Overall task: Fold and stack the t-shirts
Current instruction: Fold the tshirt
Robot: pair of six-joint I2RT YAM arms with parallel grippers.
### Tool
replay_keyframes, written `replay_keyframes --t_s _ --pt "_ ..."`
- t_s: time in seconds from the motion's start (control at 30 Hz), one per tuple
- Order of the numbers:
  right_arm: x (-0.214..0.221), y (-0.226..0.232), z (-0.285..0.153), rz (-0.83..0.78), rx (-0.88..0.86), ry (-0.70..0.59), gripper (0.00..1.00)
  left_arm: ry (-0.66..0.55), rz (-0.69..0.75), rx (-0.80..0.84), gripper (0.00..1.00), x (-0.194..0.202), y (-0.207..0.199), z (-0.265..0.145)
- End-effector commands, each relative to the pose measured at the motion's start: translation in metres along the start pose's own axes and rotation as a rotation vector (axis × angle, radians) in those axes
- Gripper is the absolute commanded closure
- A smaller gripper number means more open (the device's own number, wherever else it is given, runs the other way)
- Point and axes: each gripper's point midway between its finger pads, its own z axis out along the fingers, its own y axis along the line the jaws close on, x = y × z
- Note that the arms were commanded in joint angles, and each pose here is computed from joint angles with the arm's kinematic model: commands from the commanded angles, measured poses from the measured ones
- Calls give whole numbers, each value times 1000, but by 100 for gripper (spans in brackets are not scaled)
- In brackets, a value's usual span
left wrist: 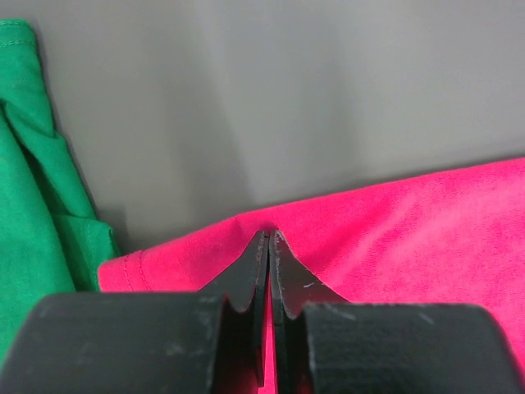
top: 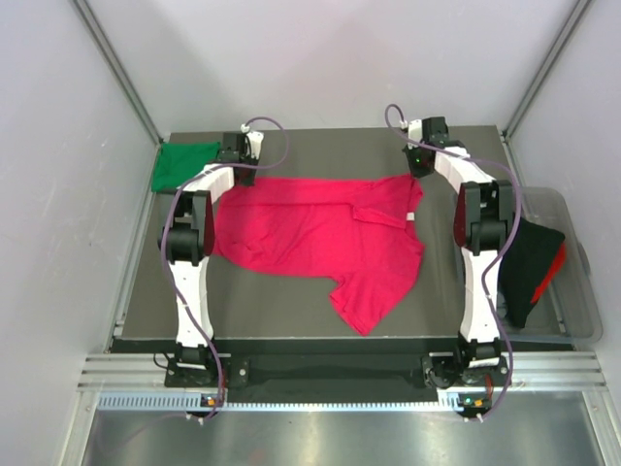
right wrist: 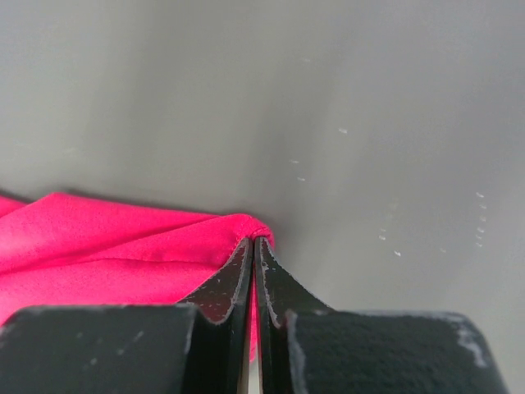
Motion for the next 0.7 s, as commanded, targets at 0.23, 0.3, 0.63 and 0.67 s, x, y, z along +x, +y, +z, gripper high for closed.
replay_keyframes --t_s 0.23,0.3,0.63,0.67 --pt "-13 -54 -31 46 194 -49 100 -7 -25 -104 96 -5 23 -2" --pt "-14 -54 -31 44 192 -49 100 -7 -23 -104 96 -8 24 1" --pt "-8 -56 -14 42 192 -28 100 -10 -6 -74 97 -15 20 22" --pt "-7 -56 -15 39 194 -27 100 -19 -6 -74 97 -19 20 22"
